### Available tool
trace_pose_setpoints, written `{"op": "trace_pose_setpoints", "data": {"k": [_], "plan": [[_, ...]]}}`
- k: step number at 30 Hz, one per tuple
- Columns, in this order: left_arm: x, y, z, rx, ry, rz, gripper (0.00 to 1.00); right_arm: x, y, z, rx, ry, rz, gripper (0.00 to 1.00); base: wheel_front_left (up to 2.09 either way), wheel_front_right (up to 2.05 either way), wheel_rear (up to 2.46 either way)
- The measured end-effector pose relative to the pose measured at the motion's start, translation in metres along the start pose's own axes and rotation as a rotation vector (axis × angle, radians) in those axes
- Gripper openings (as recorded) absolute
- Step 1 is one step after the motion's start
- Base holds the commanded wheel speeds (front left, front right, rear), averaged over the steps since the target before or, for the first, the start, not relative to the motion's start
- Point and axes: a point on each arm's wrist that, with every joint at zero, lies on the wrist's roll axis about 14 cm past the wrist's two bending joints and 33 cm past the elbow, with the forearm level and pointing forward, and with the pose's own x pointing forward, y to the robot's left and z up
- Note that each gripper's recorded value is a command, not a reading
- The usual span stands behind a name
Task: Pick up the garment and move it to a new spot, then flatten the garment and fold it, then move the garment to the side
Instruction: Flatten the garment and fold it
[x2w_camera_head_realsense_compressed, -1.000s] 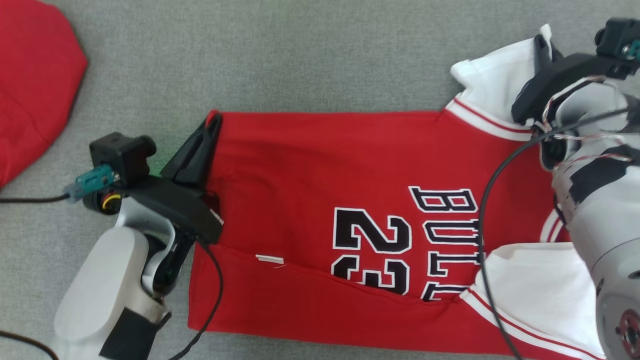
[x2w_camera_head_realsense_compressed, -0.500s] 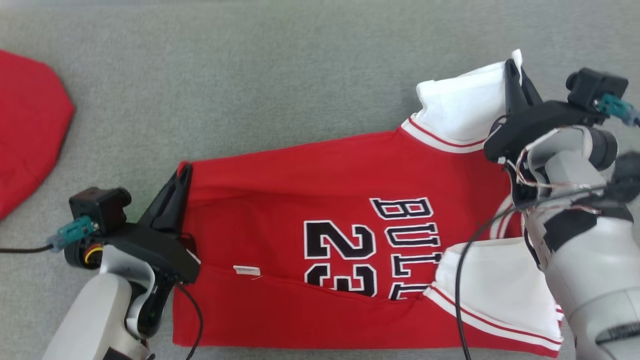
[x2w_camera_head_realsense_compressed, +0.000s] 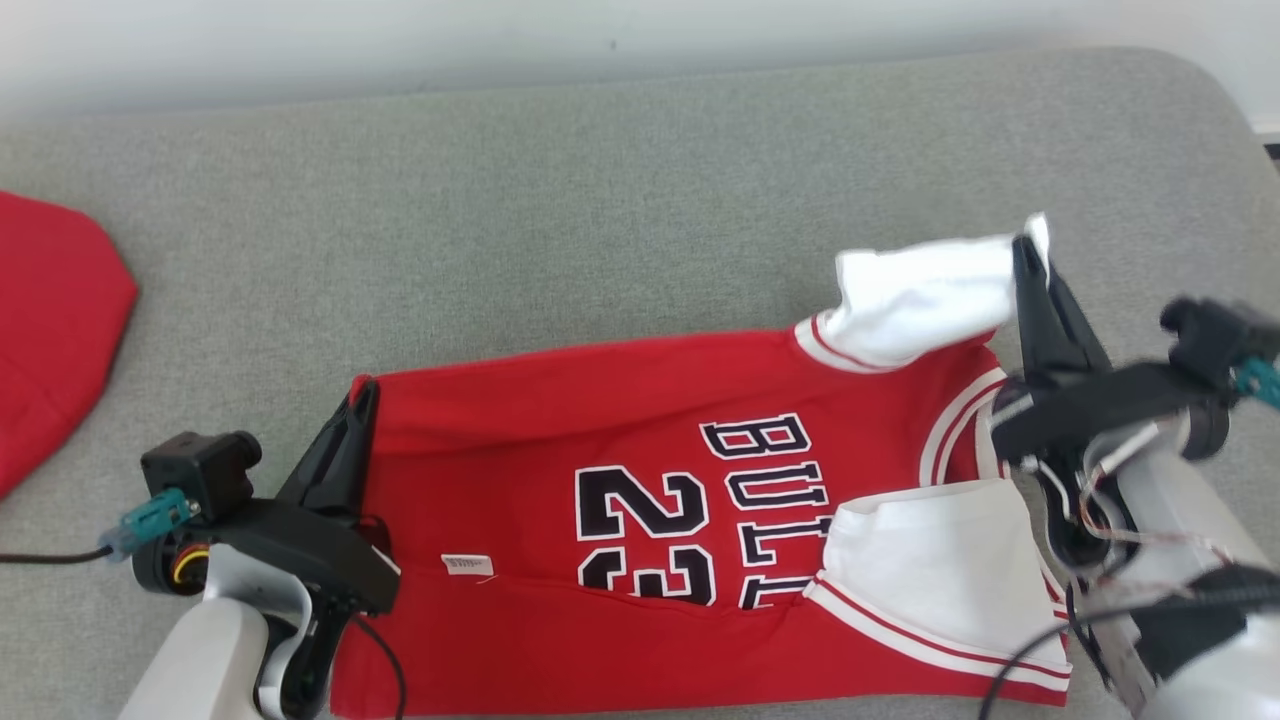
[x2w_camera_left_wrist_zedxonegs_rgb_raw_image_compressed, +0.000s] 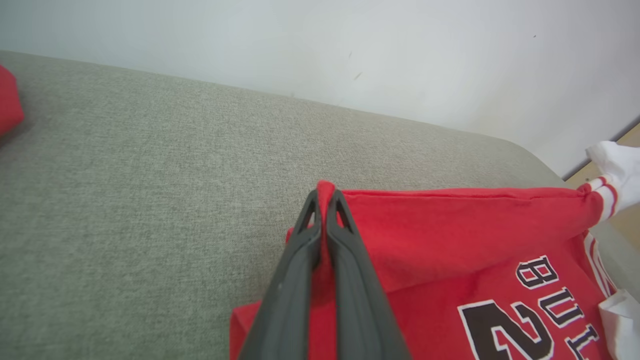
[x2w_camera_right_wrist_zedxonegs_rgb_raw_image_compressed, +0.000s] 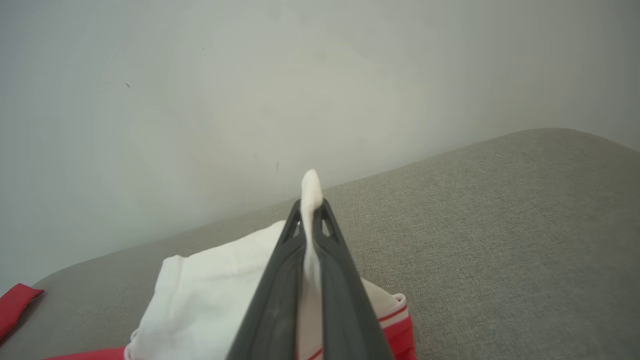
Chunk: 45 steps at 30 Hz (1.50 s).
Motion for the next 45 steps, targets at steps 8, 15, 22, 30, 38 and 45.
{"op": "trace_pose_setpoints", "data": {"k": [8,15,22,30,38,45], "plan": [[-0.012,-0.005,0.001,0.010,-0.019,0.004,0.00,-0.043,0.004,-0.012,0.061,0.015,-0.005,0.00,0.00,0.00,0.00],[-0.022,-0.007,-0.004,0.021,-0.029,0.009,0.00,-0.064,0.012,-0.016,0.103,0.017,-0.002,0.00,0.00,0.00,0.00],[-0.034,-0.009,-0.005,0.040,-0.056,0.017,0.00,-0.088,0.023,-0.029,0.148,0.053,-0.004,0.00,0.00,0.00,0.00],[-0.044,-0.005,-0.007,0.065,-0.068,0.035,0.00,-0.111,0.026,-0.039,0.172,0.091,-0.033,0.00,0.00,0.00,0.00],[-0.050,-0.004,-0.013,0.065,-0.069,0.054,1.00,-0.118,0.023,-0.039,0.144,0.106,-0.057,1.00,0.00,0.00,0.00],[-0.061,0.006,-0.006,0.061,-0.103,0.107,1.00,-0.118,0.026,-0.028,0.145,0.060,-0.058,1.00,0.00,0.00,0.00]]}}
